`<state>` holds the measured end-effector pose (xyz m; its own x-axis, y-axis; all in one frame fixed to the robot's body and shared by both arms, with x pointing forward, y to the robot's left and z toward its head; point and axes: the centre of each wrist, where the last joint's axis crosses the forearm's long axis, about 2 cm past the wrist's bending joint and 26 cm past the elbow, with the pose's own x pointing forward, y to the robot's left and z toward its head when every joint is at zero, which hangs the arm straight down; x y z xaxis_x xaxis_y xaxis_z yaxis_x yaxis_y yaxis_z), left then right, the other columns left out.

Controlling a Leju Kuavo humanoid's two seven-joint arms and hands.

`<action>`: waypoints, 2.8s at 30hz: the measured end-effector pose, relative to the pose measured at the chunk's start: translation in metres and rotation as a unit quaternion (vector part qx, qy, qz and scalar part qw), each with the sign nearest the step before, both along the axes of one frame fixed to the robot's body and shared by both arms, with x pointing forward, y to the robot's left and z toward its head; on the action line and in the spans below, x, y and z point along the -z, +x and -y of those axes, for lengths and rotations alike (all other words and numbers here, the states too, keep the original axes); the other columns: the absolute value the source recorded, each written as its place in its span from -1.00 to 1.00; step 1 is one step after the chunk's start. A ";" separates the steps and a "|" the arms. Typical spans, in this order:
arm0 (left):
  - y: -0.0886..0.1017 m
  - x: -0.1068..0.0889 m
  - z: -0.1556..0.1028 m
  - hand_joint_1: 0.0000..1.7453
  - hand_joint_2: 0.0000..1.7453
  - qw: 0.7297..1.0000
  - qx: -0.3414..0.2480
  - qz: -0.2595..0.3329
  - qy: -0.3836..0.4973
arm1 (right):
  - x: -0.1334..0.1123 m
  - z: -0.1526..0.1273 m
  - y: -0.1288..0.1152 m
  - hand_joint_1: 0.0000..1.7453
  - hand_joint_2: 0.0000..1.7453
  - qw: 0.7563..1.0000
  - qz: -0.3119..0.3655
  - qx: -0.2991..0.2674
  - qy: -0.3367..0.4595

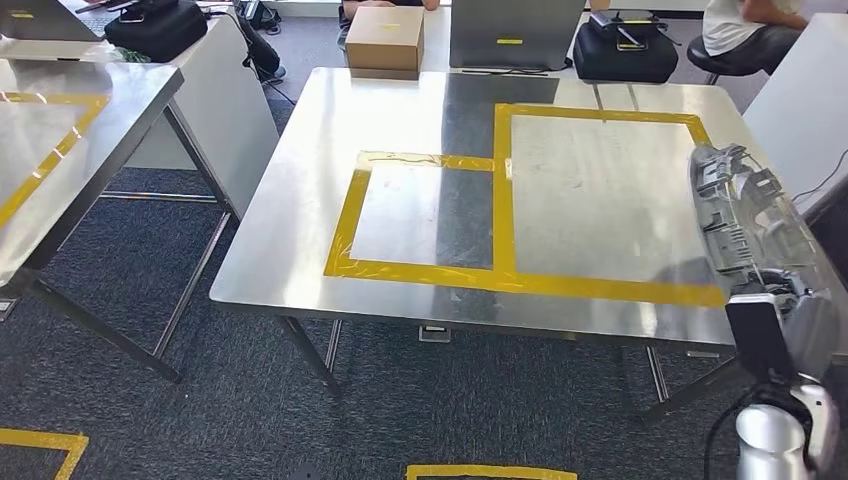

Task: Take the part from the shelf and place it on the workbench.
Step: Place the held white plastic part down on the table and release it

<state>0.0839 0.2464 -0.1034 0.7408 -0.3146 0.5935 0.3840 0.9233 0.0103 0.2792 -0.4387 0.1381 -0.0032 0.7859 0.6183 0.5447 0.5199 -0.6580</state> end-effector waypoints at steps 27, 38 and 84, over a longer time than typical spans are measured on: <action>0.007 -0.001 0.001 -1.00 1.00 1.000 -0.011 -0.004 -0.011 | -0.037 0.048 0.132 1.00 1.00 0.898 -0.321 0.000 -0.303; 0.012 -0.003 0.007 -1.00 1.00 1.000 -0.014 0.001 -0.020 | 0.005 -0.083 0.147 1.00 1.00 0.830 -0.320 -0.202 -0.411; 0.005 -0.002 0.008 -1.00 -1.00 0.996 -0.069 -0.016 -0.045 | 0.019 -0.217 0.137 -1.00 1.00 0.833 -0.227 -0.397 -0.312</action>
